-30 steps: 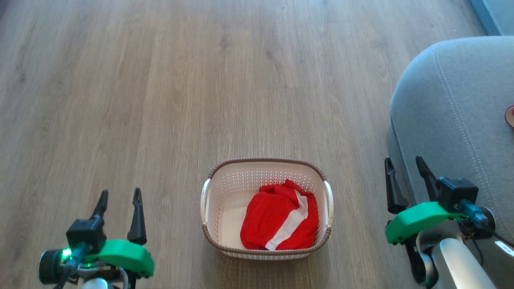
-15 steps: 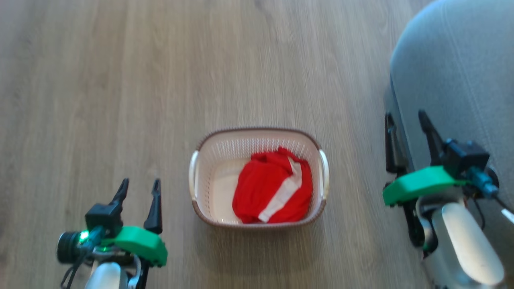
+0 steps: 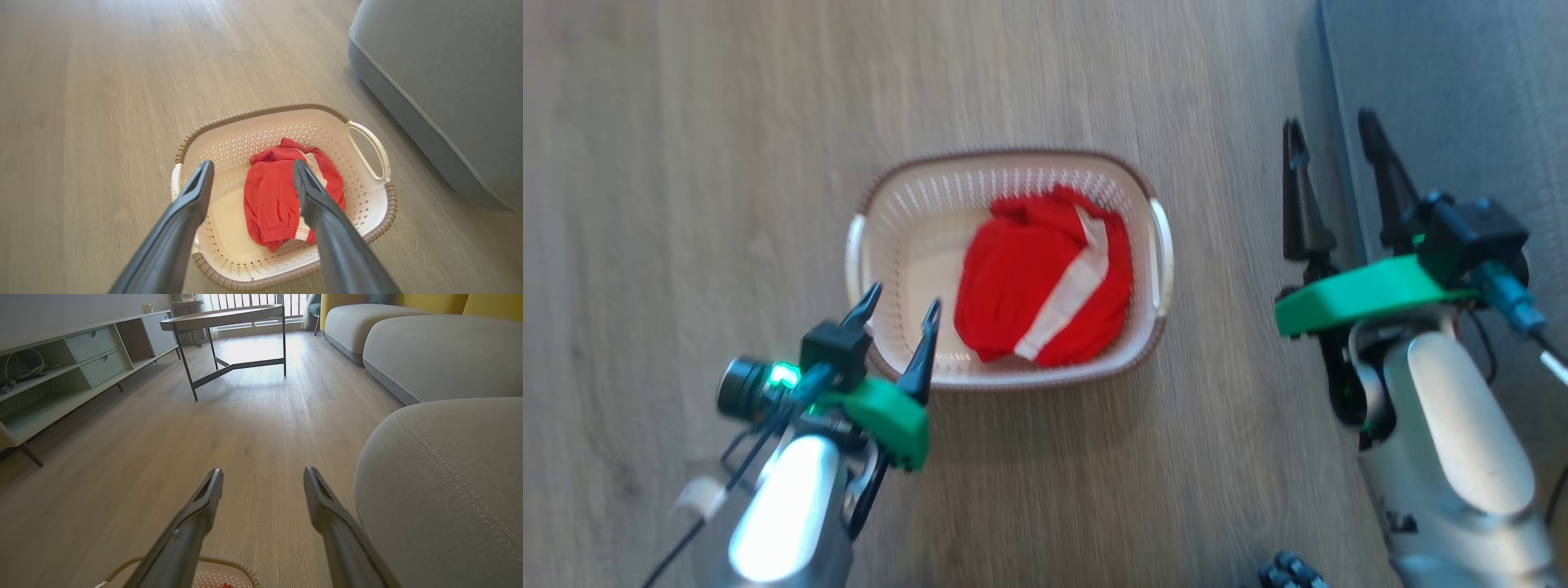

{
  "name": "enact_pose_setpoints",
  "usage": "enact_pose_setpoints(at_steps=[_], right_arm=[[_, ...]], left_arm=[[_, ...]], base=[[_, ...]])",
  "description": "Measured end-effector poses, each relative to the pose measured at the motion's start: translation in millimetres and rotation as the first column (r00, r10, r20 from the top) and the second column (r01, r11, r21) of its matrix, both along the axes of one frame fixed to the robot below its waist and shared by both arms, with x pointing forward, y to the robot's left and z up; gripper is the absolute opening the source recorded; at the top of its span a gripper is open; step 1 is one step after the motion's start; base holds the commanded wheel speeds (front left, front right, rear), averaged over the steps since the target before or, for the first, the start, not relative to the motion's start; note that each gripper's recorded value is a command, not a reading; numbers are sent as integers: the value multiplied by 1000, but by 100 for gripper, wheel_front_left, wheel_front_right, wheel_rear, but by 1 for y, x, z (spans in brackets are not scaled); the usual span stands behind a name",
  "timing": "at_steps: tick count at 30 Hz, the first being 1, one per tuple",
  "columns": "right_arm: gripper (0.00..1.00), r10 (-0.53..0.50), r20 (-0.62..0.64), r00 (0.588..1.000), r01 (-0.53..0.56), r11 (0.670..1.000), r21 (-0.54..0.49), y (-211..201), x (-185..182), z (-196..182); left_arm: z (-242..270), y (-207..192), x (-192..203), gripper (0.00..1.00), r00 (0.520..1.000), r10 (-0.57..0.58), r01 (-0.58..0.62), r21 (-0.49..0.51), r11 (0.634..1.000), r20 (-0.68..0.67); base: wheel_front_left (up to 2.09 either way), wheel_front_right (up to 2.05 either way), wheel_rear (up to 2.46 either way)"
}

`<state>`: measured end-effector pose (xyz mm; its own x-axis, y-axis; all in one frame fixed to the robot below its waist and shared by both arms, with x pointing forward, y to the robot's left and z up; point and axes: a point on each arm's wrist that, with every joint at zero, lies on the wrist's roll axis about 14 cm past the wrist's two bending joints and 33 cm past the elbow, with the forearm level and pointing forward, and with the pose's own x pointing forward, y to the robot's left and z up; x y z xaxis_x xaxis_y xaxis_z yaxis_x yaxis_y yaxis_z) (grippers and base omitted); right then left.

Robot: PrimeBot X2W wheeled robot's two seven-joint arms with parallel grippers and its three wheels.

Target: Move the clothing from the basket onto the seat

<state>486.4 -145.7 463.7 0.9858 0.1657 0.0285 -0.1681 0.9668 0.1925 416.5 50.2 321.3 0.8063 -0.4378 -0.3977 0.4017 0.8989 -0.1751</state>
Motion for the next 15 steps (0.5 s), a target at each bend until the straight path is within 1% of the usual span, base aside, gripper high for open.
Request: enact_pose_setpoints(at_steps=[7, 11, 13, 15], right_arm=[[100, -20, -43, 999, 19, 1000, -18, -10, 20, -30], [100, -27, -64, 998, 25, 999, -27, -15, 27, -46], [100, -25, -62, 998, 24, 1000, -18, -16, 35, -52], [100, -21, -60, 998, 20, 1000, -13, -15, 39, -55]], left_arm=[[-36, -50, 13, 100, 984, -169, 167, -38, 985, -57], [-61, -65, 17, 100, 966, -240, 236, -46, 971, -95], [-80, -74, 22, 100, 950, -290, 286, -43, 957, -117], [-92, -78, 28, 100, 940, -316, 313, -38, 949, -128]], base=[[0, 0, 0], [0, 0, 0], [0, 0, 0], [0, 0, 0]])
